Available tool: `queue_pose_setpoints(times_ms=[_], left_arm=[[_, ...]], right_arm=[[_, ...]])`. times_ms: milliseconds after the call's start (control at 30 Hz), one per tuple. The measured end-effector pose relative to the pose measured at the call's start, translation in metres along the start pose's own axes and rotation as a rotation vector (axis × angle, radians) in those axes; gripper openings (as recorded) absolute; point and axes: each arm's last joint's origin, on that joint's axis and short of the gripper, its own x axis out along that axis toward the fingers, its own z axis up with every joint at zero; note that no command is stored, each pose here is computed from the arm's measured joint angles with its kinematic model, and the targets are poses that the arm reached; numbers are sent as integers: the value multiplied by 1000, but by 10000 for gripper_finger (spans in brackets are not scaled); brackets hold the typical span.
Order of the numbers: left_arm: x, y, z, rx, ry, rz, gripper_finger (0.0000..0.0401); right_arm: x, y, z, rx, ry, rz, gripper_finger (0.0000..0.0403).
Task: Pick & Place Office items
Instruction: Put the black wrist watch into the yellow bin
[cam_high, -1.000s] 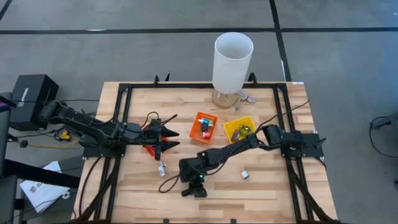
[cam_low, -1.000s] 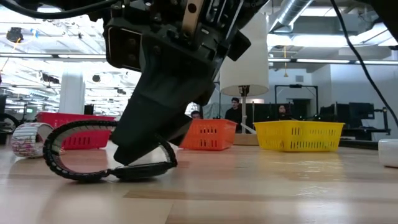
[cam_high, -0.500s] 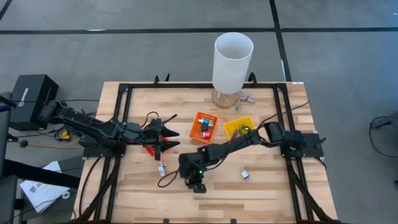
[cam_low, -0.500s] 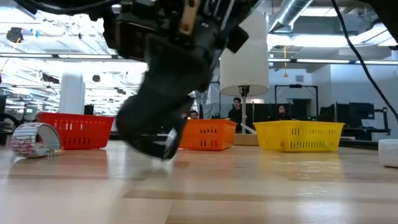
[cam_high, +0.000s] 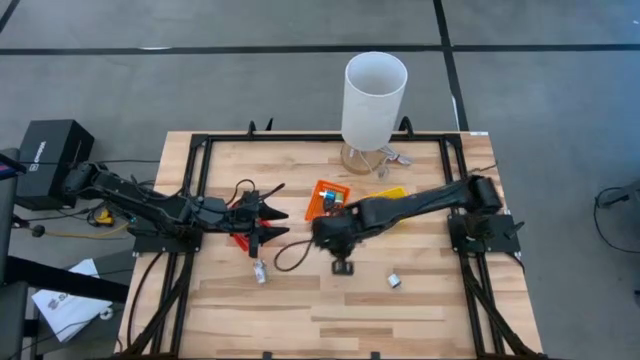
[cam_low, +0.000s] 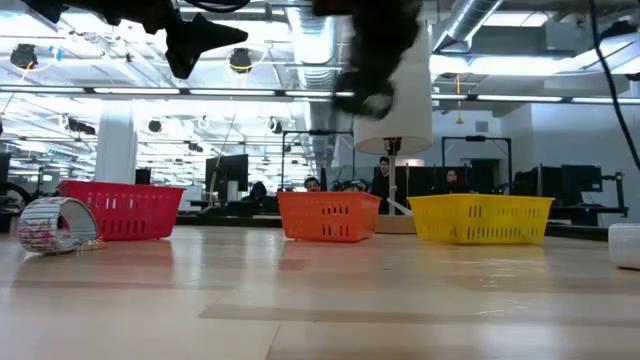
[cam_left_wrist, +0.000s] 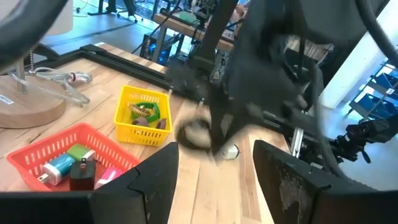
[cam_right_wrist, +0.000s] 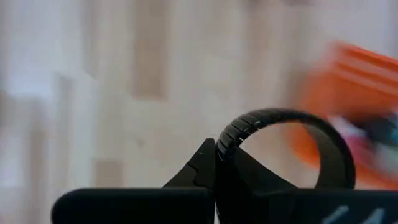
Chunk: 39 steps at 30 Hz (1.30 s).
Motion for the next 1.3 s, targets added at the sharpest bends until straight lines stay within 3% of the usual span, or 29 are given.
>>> queue_pose_setpoints(times_ms=[133,233,300,400,567,900,1067,1300], left_arm=[[0,0,0,0,0,0,204],[0,0,0,0,0,1,204],[0,0,0,0,0,1,204],[0,0,0,0,0,0,204],[0,0,0,0,0,0,204],[0,0,0,0,0,0,204],[0,0,0,-1,-2,-1,204],[0,0,1,-2,-6,-3,204]], right_arm=[[-35,-9,-23,-41,67,-171,13],[-45,-14,-41,-179,91,-170,16],[-47,-19,-53,-204,83,-136,12],[-46,-27,-73,-131,113,-113,5],[-40,-45,-105,-54,102,-182,10],[2,-82,-156,140,138,-229,7],[11,-93,-169,261,174,-250,19],[12,-96,-168,289,152,-254,45]])
